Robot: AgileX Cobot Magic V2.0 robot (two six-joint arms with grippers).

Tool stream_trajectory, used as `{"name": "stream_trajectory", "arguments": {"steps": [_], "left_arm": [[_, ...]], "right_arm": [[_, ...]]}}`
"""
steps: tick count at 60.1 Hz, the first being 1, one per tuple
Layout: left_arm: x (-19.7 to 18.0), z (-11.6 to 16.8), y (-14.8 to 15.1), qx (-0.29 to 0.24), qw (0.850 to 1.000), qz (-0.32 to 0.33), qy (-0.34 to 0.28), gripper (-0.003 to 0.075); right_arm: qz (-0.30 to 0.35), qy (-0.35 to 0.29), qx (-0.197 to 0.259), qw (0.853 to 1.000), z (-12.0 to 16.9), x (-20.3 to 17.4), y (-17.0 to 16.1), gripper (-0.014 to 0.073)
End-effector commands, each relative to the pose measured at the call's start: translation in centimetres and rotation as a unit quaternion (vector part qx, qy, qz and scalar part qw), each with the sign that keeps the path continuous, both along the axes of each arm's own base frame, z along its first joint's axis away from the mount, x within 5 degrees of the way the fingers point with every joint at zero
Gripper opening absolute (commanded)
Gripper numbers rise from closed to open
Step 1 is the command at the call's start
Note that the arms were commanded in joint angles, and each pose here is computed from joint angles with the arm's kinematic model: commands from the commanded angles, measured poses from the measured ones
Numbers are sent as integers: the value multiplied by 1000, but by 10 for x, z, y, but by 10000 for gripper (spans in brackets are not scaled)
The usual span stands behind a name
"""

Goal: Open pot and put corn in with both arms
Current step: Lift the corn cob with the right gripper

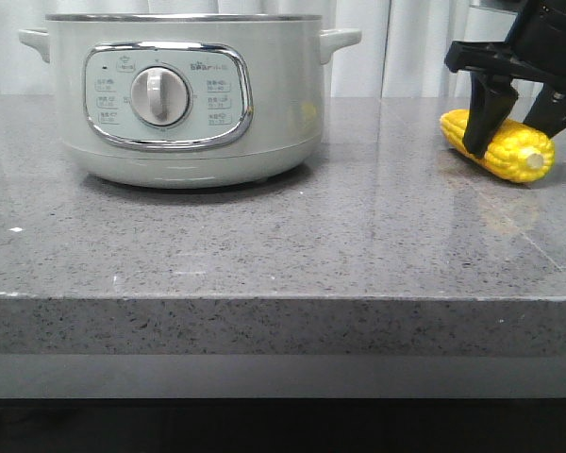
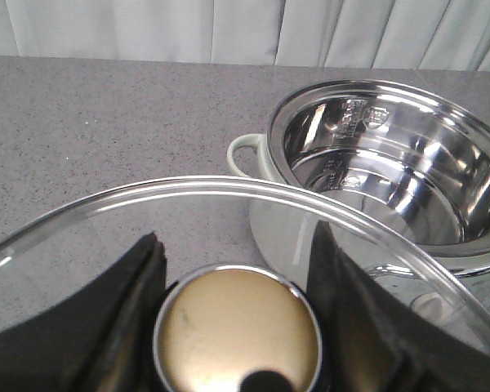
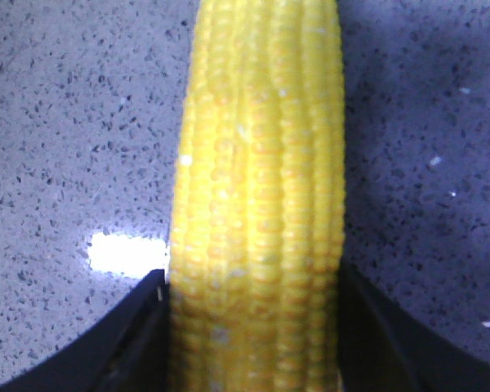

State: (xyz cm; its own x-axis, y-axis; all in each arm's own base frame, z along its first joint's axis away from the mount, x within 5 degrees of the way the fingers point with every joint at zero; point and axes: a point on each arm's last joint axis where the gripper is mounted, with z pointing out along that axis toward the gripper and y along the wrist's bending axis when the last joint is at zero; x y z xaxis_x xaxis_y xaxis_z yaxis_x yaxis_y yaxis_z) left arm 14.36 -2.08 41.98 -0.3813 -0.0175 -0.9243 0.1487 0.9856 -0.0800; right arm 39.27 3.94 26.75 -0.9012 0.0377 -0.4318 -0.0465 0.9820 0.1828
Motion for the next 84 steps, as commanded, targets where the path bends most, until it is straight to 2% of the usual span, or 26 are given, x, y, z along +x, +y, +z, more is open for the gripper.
{"name": "stream_trajectory", "arguments": {"steps": [1,17,42,58,77,84], "left_arm": [[8,20,0,-24,997,8,-78,146],[13,20,-1,-24,997,9,-77,146],[-2,27,1,-27,994,8,-102,146],[-5,27,1,-14,995,4,-102,146],[-42,35,4,-16,990,2,-140,146],[-51,39,5,-18,987,2,-158,146]], "right_arm": [[4,-64,8,998,40,-6,1,323],[8,-94,11,996,74,-24,0,323],[26,-183,28,982,156,-72,1,323],[92,-259,72,959,203,-110,12,323],[163,-322,99,927,218,-122,47,323],[190,-366,109,904,225,-124,71,323]]}}
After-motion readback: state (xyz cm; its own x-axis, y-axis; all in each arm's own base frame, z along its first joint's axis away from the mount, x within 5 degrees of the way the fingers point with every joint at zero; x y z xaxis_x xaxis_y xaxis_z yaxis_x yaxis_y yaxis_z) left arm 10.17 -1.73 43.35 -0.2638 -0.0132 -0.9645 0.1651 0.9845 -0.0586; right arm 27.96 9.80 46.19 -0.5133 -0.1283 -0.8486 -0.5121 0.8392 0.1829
